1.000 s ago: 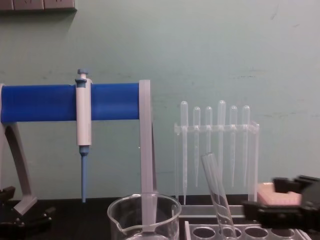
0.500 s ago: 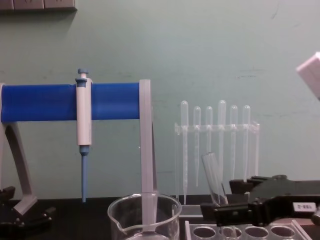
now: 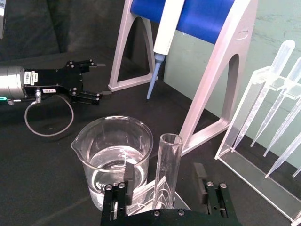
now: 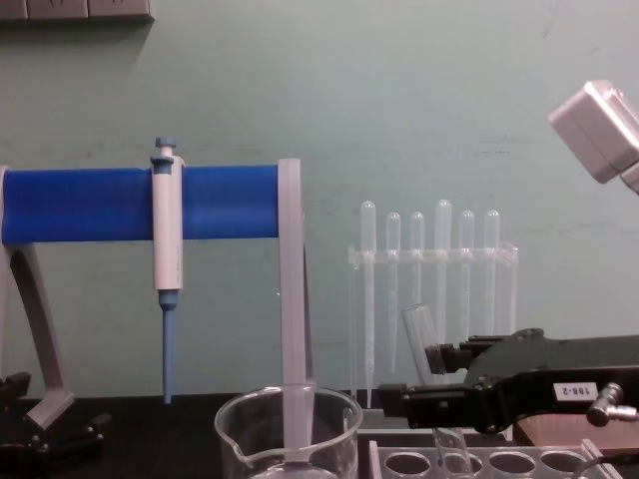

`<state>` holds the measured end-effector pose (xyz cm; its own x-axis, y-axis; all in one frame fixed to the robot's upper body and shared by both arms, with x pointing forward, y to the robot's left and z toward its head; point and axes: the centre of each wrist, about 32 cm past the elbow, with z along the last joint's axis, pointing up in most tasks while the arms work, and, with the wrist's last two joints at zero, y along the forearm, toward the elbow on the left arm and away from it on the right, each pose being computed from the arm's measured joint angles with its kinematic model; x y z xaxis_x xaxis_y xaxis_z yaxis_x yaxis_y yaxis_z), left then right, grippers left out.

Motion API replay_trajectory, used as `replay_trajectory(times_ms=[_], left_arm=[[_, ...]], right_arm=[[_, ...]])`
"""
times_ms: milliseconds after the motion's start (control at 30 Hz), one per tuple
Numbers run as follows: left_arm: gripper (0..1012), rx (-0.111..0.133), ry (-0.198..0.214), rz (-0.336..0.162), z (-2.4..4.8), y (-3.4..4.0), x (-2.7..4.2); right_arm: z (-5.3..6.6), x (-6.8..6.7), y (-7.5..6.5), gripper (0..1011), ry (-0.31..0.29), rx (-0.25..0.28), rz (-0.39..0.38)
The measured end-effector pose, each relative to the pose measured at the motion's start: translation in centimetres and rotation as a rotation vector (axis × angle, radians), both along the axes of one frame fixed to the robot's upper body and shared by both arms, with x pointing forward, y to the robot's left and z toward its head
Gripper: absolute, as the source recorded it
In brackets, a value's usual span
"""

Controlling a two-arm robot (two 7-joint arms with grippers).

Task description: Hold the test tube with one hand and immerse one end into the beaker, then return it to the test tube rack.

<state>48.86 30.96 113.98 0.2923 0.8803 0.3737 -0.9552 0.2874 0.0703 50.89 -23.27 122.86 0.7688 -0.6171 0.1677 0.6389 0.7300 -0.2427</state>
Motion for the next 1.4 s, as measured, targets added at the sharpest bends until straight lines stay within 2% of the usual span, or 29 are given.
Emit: replay_trajectory(times_ms=[167,333,633,867,1000,1233,1400], left_arm=[[1000,0.000,0.000,0.000,0.00,0.00,0.00],[1000,0.000,0.000,0.000,0.00,0.00,0.00],[1000,0.000,0.000,0.000,0.00,0.00,0.00],[1000,0.000,0.000,0.000,0.00,0.00,0.00],[1000,0.000,0.000,0.000,0.00,0.00,0.00],[1000,0.000,0.000,0.000,0.00,0.00,0.00],[1000,0.000,0.000,0.000,0.00,0.00,0.00]], right_arm=[[0.2,-0.1,0.1,677,-0.001,-0.003,-0.007],[0.2,-0.3,0.0,487,0.004,-0.001,-0.018],[0.3,-0.8,-0.2,235,0.004,0.019,-0.029],[1.1,-1.9,-0.8,231,-0.033,0.096,-0.046],[2.1,-2.9,-1.3,231,-0.077,0.163,-0.062],[3.3,-3.6,-1.5,231,-0.126,0.206,-0.077],[3.4,-3.7,-1.5,231,-0.132,0.212,-0.082]])
